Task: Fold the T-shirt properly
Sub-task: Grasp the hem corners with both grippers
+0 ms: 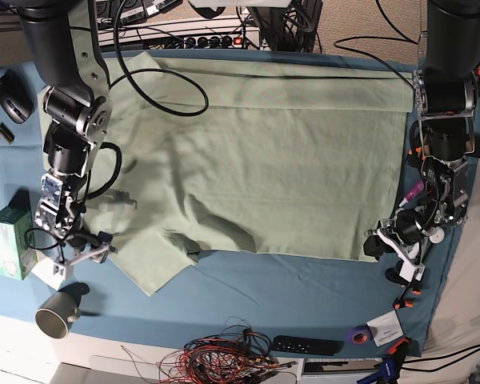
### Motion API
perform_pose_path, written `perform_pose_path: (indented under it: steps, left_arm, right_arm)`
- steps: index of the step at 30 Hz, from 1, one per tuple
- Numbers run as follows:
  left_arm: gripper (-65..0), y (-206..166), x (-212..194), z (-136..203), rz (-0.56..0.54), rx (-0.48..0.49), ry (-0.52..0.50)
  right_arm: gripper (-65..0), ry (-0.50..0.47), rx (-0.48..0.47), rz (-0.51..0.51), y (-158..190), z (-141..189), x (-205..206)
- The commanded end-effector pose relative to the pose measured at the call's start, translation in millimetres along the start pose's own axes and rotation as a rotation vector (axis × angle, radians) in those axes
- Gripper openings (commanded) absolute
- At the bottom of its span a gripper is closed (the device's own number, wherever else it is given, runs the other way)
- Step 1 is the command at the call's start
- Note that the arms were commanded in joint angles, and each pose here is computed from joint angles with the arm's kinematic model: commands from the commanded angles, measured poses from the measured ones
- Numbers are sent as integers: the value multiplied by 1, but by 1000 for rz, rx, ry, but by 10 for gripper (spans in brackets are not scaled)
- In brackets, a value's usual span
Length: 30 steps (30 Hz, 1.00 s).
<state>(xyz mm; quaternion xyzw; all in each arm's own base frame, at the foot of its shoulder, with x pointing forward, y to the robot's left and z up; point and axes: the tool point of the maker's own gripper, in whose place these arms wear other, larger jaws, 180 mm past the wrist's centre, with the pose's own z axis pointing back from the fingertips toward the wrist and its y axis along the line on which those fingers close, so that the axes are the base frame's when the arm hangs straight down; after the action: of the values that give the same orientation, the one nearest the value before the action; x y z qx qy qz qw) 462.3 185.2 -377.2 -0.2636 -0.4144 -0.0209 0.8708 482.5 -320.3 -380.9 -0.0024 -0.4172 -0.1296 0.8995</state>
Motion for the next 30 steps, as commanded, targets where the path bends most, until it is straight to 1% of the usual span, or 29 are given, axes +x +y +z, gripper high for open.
perform_pose_path:
  steps: [1,6,10,14,16,21,26,27,28,29,30]
  left_arm:
    - [-650,-1,32,5,-21,-9,-76]
    - [-650,-2,32,5,-20,-10,-76]
    - [-650,-2,32,5,-20,-9,-76]
    - [-650,-2,32,5,-20,-10,-77]
    - [-650,-2,32,5,-20,-9,-77]
    - [-650,-2,32,5,-20,-10,-76]
    - [-650,-2,32,5,-20,-10,-76]
    - [-650,-2,32,5,-20,-10,-76]
    - [-650,-2,32,5,-20,-10,-76]
    - [-650,-2,32,5,-20,-10,-76]
    - [-650,-2,32,5,-20,-9,-76]
  right_arm:
    - [-295,-59,-12,-12,-5,3,28]
    - [-296,-2,-4,-25,-3,-3,-1]
    - [-296,15,72,-43,7,-3,-19]
    - [-296,33,116,-57,14,-3,-35]
    - [-296,39,135,-49,17,-3,-39]
    - [-296,20,217,-84,31,0,-34]
    - [-301,18,224,-88,32,0,-34]
    - [-323,18,224,-88,32,0,-34]
    - [-364,18,223,-87,32,0,-34]
    - [-435,15,223,-88,32,0,-33]
    - [-529,9,223,-88,31,0,-32]
